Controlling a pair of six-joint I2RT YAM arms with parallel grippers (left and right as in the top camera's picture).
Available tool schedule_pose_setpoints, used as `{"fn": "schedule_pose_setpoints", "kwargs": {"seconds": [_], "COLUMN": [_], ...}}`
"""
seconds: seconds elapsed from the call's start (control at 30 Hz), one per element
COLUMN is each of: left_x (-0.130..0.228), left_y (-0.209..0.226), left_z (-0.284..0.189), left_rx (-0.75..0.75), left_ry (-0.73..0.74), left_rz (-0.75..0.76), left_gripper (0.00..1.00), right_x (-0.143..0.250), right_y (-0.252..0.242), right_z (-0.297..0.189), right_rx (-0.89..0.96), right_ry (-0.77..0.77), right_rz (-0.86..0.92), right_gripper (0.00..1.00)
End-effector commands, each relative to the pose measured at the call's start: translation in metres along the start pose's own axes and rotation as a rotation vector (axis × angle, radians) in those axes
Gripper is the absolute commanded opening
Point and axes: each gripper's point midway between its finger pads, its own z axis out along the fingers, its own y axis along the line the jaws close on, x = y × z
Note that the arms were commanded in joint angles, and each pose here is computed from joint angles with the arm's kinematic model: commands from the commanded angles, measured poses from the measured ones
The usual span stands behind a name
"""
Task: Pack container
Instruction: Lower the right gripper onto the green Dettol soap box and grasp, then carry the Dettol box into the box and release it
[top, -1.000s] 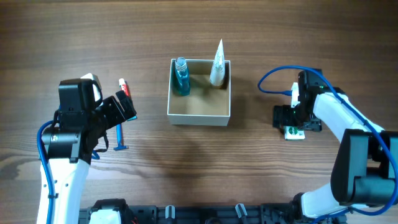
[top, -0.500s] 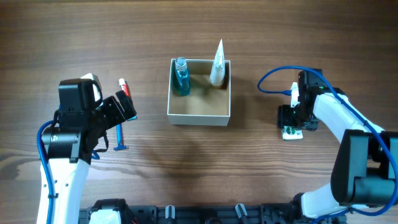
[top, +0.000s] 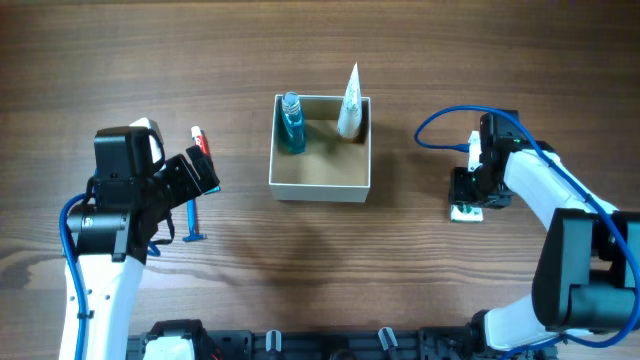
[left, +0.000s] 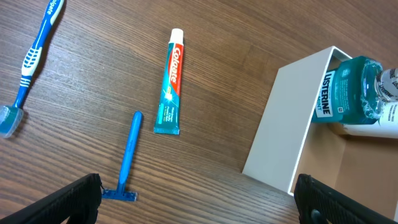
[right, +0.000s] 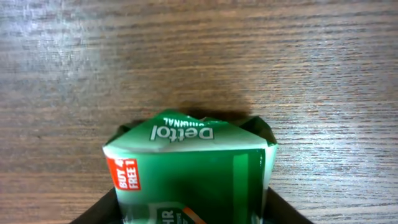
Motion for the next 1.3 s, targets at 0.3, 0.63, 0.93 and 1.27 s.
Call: {"fn": "schedule_pose_setpoints", "kwargs": {"seconds": [0.3,0.63,0.93,1.27], "left_x": [-0.002,-0.002,-0.002,-0.002], "left_y": [-0.008,-0.008,-0.008,-0.008], "left_z": [-0.004,-0.004,-0.004,-0.004], "left_rx": [0.033,0.033,0.033,0.033], "left_ry": [0.000,0.000,0.000,-0.001], "left_rz": [-0.004,-0.004,-0.004,-0.004], "left_gripper": [1.00,1.00,1.00,1.00], "right_x": [-0.042,-0.072,-0.056,-0.057], "right_y": [0.006,0.096,0.199,0.271], "right_z": [-0.066,-0.225,-0.251,-0.220], "right_rx": [-0.028,-0.279,-0.395,-0.308], "right_ry": [-0.114,-0.522,-0.632,-0.696], "right_rz": [0.076,0.006,-0.141,-0.359], "right_gripper": [0.04,0.04,0.04,0.04]}}
